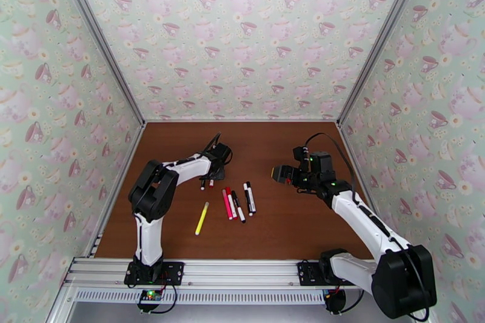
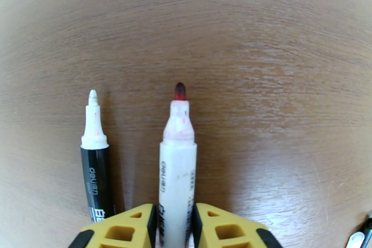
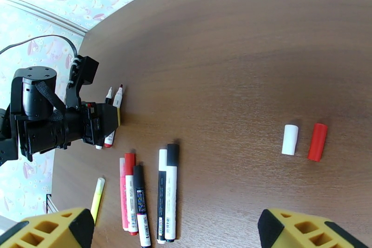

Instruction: Open the pen caps

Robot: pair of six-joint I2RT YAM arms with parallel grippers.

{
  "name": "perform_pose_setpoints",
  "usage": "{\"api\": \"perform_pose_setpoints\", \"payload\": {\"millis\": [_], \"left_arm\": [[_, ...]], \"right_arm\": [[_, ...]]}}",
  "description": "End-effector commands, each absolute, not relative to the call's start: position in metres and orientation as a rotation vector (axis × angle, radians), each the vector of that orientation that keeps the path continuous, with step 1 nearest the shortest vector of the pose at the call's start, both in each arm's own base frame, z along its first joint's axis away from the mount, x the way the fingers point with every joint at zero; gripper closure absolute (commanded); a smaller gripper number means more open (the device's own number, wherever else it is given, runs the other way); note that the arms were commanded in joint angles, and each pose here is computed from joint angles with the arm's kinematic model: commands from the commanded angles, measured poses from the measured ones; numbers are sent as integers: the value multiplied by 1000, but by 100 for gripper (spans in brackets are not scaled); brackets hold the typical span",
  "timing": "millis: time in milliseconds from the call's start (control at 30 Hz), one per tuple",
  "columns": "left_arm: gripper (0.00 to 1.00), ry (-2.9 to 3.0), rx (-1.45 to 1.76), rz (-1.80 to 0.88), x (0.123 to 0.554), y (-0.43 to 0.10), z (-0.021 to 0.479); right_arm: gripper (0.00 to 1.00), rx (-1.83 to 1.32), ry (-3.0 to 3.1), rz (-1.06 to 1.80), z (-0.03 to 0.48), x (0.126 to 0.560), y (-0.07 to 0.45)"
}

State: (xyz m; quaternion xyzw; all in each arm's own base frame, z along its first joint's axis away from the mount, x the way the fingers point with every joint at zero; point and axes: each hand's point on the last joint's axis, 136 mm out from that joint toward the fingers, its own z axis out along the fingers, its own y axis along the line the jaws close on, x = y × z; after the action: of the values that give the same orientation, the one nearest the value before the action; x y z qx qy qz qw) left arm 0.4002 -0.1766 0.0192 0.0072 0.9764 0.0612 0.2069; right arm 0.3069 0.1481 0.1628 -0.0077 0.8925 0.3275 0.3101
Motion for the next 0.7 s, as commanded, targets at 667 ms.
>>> {"api": "perform_pose_setpoints", "payload": {"millis": [667], "left_arm": [[62, 2805, 109, -248, 298, -182, 78]], "right_arm": [[0, -59, 2307, 949, 183, 308, 161]]}}
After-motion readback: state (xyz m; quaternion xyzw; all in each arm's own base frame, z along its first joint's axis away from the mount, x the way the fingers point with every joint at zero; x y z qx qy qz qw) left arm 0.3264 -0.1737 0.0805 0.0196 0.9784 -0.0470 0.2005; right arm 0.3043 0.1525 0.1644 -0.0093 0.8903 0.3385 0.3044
